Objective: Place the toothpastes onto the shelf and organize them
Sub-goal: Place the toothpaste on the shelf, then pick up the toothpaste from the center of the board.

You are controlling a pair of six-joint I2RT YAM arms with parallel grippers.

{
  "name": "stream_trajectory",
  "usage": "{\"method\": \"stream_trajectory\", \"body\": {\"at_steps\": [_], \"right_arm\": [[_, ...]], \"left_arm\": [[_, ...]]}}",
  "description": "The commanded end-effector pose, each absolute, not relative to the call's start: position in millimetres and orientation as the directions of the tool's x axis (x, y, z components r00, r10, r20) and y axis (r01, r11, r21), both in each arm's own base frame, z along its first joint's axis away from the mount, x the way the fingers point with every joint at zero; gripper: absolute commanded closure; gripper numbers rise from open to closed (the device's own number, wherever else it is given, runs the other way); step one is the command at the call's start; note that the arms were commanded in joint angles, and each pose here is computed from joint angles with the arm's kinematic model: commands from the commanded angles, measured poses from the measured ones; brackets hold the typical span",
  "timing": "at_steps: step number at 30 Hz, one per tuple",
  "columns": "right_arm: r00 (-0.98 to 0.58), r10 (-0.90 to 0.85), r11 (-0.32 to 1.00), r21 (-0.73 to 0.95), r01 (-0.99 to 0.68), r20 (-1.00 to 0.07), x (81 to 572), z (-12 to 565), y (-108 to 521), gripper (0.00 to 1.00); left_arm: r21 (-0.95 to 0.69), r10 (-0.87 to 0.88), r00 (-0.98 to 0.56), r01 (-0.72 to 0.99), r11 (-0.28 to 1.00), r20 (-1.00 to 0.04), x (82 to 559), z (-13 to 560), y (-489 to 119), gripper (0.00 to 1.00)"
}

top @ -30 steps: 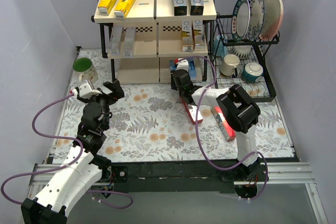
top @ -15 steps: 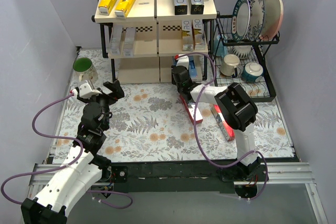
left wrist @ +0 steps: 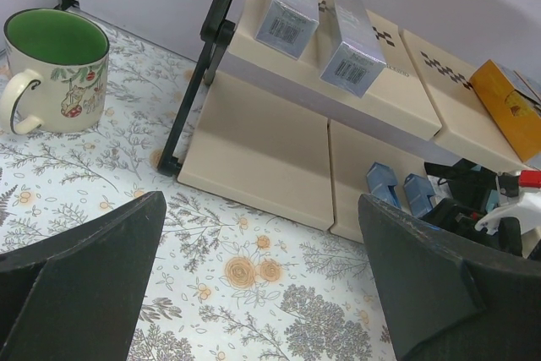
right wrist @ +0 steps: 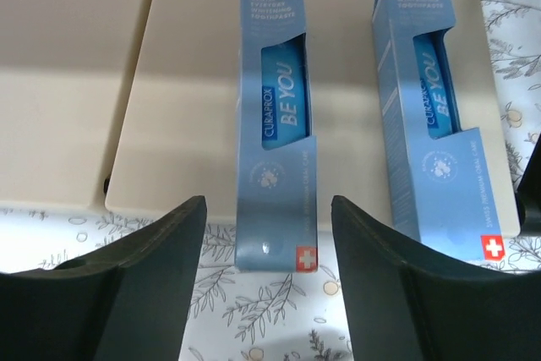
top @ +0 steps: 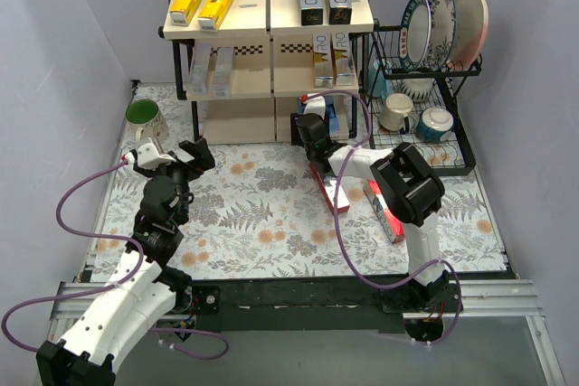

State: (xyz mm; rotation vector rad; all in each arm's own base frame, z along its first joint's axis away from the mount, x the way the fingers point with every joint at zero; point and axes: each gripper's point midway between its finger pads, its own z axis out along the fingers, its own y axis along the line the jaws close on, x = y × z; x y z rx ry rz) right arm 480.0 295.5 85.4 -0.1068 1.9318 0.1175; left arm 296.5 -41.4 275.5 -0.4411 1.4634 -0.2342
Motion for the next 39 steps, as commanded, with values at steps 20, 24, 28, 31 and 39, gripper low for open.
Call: {"method": "stream_trajectory", "body": {"at_steps": [20,24,28,31,39], "right_arm": [[-0.544,0.001,0.926,0.205,-0.316,-0.839,336.8,112.2,237.4,0.21],[-0.599,-0.022,0.901,0.244,-0.359,-0.801,311.2,100.0,234.8,0.21],[-0.678,-0.046,0.888,0.280,-0.364,-0.734,290.4,75.8,236.4,0.23],[-0.705,-0.050,0.864,0.324,-0.385,-0.707,275.8,65.2,245.9,0.27],[-0.722,-0.125,0.820,0.339,-0.462,-0.681,238.5,54.4,296.1,0.35]], "left_arm": [[-0.420,-0.420,-0.081,-0.014,0.907,-0.904,306.4,255.6,-77.3,0.02],[-0.443,-0.434,-0.189,0.011,0.896,-0.881,306.1,238.2,-93.2,0.02],[-0.486,-0.455,-0.276,0.050,0.873,-0.846,303.4,225.3,-111.3,0.02],[-0.497,-0.454,-0.325,0.059,0.866,-0.830,301.6,218.5,-119.9,0.02],[-0.529,-0.461,-0.403,0.071,0.846,-0.791,288.6,206.1,-140.4,0.05]]}}
